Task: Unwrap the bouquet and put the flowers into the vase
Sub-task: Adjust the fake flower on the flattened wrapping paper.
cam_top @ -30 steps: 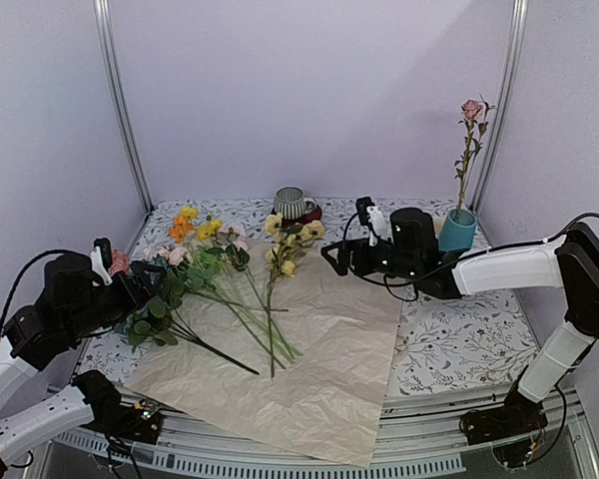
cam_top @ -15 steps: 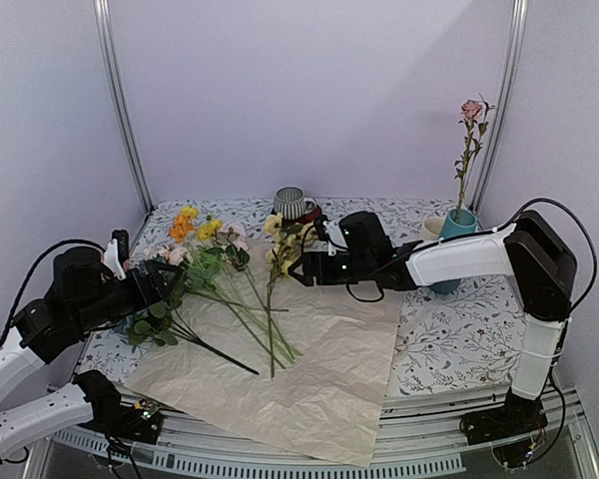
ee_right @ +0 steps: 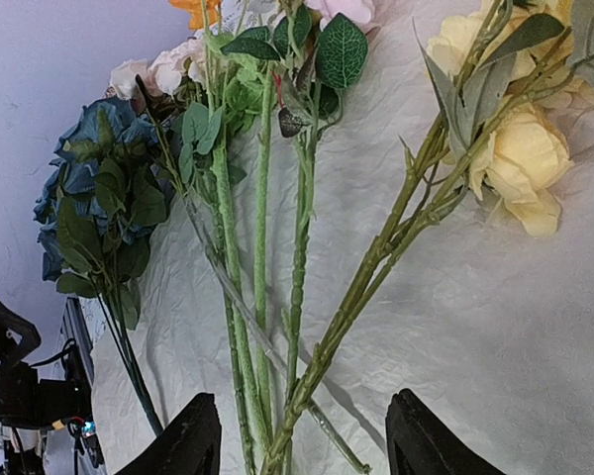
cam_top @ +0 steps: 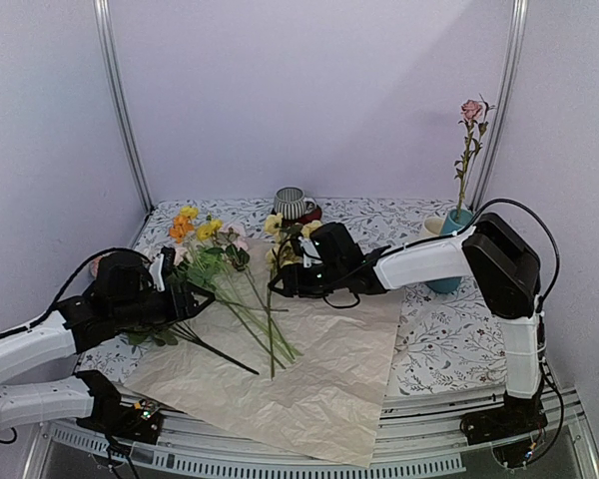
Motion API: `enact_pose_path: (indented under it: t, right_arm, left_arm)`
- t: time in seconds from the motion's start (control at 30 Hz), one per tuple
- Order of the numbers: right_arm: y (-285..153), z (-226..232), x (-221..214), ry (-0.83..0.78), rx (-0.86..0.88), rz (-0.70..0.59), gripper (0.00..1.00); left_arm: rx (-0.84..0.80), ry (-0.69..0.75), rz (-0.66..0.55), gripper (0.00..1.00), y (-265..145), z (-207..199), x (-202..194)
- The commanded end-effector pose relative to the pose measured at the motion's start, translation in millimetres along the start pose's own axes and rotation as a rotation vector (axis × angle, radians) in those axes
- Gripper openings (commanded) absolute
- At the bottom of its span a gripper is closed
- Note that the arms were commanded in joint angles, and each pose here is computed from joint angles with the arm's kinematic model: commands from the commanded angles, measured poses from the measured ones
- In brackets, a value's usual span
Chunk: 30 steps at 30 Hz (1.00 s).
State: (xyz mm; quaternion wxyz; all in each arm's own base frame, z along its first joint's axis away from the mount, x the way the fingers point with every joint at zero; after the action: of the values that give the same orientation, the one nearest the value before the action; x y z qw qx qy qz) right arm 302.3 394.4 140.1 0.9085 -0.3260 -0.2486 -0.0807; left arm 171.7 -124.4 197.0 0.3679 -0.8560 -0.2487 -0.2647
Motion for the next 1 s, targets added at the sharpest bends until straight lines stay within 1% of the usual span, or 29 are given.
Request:
enact_pose_path:
  t: [0.0,0.13,0.4,0.43,0.5,0.63,0.67,0.7,0.8,0.93,0.97]
  right_arm:
    - [18.9,-1.5,-0.2,0.043,0.022,0.031,0.58]
    - [34.7,-9.2,-3.3,0.074,0.011,0.052,0.58]
    - [58.5,-13.1,-0.9,0.119,0.031,0.07,0.57]
    - [68.4,-22.9,-8.4,0.129,0.018,0.092,0.57]
    - [71.8,-23.2,-7.9,0.137,0.026,0.094,0.57]
    - [64.6,-13.4,2.8,0.121,0.047,0.051,0.45]
    - [63.7,-12.4,3.8,0.115,0.045,0.043,0.41]
    - [54.2,-1.4,13.2,0.096,0.064,0.016,0.36]
    - [37.1,11.2,25.3,0.064,0.075,-0.034,0.21]
    - [8.4,26.1,37.1,0.019,0.077,-0.116,0.2]
    - [0.2,29.9,38.9,0.005,0.077,-0.135,0.18]
  left_arm:
    - [-0.093,0.024,0.004,0.62,8.5,-6.2,1.9]
    - [-0.09,0.026,0.017,0.6,11.8,-4.8,0.4]
    - [-0.077,0.04,0.002,0.59,9.5,-4.3,1.6]
    - [-0.075,0.041,0.005,0.59,9.6,-4.2,1.4]
    - [-0.073,0.045,0.007,0.59,9.3,-5.1,2.6]
    - [-0.064,0.05,0.006,0.59,7.1,-6.3,4.8]
    - [-0.062,0.05,0.003,0.59,6.5,-6.4,5.0]
    - [-0.06,0.05,0.0,0.59,5.9,-6.3,5.0]
    - [-0.059,0.047,-0.005,0.59,4.4,-6.1,5.0]
    - [-0.061,0.045,-0.005,0.59,3.3,-6.1,4.0]
    - [-0.062,0.044,-0.007,0.59,2.8,-6.1,4.0]
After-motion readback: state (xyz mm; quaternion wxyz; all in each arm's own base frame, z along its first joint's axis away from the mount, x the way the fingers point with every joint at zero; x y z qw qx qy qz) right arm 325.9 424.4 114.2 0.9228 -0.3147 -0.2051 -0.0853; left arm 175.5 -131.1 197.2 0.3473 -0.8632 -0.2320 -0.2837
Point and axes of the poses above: each gripper's point midway between its finger pads, its own y axis out along the fingers, its own z axis along the line the jaws close on, x = y × z, the point moved 10 cm from there along -y, back along the fingers, and after that the axes turned 5 degrees about y, right-handed, at the moved point
